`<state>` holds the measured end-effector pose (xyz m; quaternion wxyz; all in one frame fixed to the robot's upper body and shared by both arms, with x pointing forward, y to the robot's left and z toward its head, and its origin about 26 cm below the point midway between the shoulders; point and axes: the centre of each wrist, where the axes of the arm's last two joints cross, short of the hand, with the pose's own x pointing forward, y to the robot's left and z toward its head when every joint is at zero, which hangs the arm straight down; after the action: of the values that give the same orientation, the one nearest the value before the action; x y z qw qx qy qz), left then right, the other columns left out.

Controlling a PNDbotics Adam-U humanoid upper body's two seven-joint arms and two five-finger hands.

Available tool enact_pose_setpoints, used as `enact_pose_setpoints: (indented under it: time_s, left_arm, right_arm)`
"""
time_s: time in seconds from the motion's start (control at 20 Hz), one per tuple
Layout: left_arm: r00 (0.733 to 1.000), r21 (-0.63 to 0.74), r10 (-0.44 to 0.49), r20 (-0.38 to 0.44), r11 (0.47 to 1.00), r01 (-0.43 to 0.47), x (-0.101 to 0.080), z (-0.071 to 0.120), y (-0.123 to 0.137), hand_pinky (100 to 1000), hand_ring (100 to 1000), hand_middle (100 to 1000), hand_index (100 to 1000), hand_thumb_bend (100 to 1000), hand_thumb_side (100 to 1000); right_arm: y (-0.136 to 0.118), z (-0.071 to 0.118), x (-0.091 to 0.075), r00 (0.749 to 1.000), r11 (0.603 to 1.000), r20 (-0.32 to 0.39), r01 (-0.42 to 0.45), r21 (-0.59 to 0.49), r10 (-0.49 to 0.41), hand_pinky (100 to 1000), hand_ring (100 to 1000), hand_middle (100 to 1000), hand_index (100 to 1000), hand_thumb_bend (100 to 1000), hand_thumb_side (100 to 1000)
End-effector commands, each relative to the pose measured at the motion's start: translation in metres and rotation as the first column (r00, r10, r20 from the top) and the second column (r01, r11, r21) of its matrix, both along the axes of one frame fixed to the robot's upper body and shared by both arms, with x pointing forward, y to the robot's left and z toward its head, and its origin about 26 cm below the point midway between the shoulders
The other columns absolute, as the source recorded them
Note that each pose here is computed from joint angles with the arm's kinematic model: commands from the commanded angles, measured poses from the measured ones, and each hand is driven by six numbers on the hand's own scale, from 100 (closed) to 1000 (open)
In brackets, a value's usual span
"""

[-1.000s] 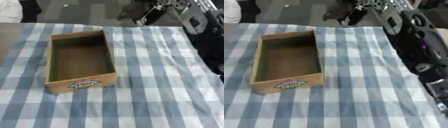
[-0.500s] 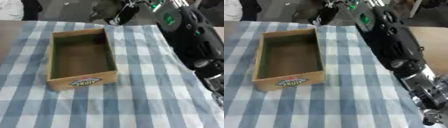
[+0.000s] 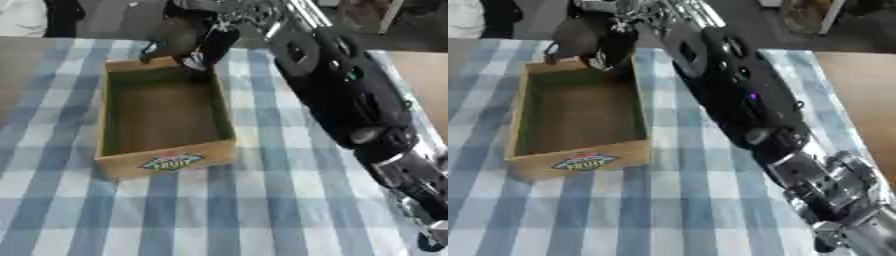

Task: Pick up objects on the table and place them in the box.

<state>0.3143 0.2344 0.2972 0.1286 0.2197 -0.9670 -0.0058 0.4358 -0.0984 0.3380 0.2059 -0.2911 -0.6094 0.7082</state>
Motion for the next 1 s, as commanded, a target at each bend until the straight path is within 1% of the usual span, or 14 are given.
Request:
enact_pose_setpoints:
  time_s: [0.05, 0.45, 0.65, 0.85, 1.0]
  left_arm:
    - [0.999, 0.004, -0.022, 0.041, 1.0, 0.022, -0.005, 0.009, -0.003, 934, 979, 921, 946, 100, 754]
    - [0.998, 0.0, -0.027, 0.055, 1.0, 0.027, -0.005, 0.012, -0.004, 929, 974, 919, 944, 100, 752]
    - [0.998, -0.002, -0.028, 0.059, 1.0, 0.028, -0.005, 0.013, -0.004, 929, 974, 918, 944, 100, 751]
    - [0.998, -0.003, -0.028, 0.063, 1.0, 0.028, -0.005, 0.014, -0.004, 928, 973, 918, 943, 100, 751]
    - [0.998, -0.005, -0.028, 0.065, 1.0, 0.028, -0.005, 0.015, -0.005, 928, 972, 918, 943, 100, 750]
  right_arm:
    - [0.005, 0.001, 0.003, 1.0, 1.0, 0.018, 0.016, -0.007, -0.016, 795, 691, 252, 272, 100, 173]
    - [0.004, -0.022, 0.02, 0.997, 0.997, 0.003, 0.075, -0.034, -0.075, 794, 690, 253, 279, 100, 169]
    - [0.004, -0.033, 0.027, 0.996, 0.995, -0.015, 0.084, -0.047, -0.085, 797, 701, 279, 329, 100, 164]
    - [0.006, -0.043, 0.031, 0.997, 0.995, -0.051, 0.059, -0.081, -0.063, 804, 754, 401, 453, 100, 138]
    - [0.006, -0.048, 0.033, 0.996, 0.993, -0.081, 0.036, -0.108, -0.045, 814, 785, 449, 499, 100, 130]
